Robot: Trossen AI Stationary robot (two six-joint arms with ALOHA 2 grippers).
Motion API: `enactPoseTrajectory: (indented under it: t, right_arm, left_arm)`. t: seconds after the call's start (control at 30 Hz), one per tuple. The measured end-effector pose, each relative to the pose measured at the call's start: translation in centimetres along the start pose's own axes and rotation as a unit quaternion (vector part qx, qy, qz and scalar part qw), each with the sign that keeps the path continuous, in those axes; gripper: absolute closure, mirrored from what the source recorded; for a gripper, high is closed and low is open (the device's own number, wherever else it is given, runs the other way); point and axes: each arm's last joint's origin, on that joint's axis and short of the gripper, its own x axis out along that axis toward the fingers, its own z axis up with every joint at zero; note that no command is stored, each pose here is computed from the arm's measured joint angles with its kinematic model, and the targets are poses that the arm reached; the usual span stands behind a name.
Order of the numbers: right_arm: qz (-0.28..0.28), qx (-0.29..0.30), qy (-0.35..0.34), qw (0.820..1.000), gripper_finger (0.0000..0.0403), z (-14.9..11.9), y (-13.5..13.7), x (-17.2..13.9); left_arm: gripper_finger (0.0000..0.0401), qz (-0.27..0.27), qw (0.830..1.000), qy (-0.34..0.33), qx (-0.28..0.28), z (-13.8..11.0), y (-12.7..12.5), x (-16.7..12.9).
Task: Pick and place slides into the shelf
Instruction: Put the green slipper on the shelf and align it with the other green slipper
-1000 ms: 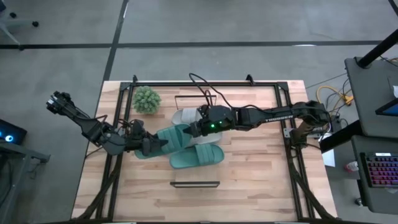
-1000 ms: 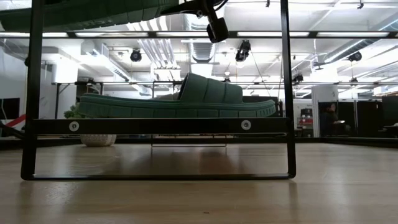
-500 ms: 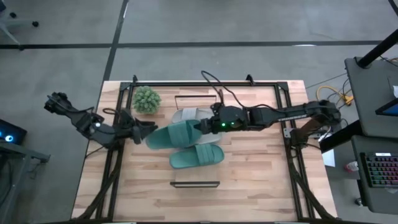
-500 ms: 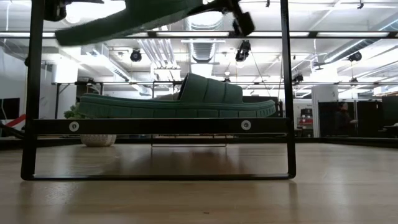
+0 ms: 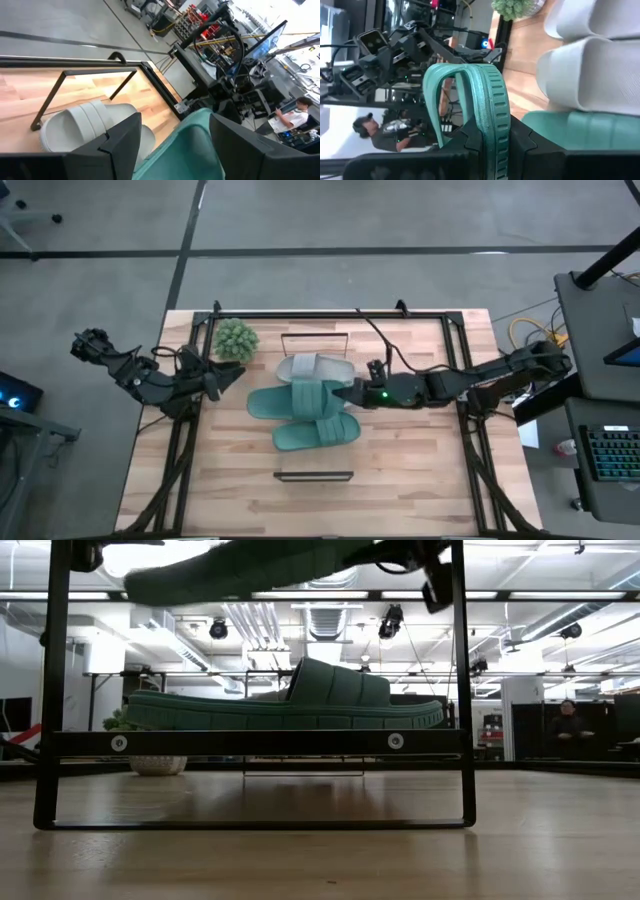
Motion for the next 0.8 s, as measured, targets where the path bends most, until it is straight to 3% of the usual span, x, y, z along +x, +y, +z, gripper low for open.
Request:
enactPoseTrajectory:
  t: [0.8]
  right_arm:
    - [-0.046,0.081,0.010,0.996,0.0370,-6.2,-3.8,-1.1]
  left_arm:
    - [0.0182,0.004,1.000,-0.004,0.002,0.0,0.0,0.1]
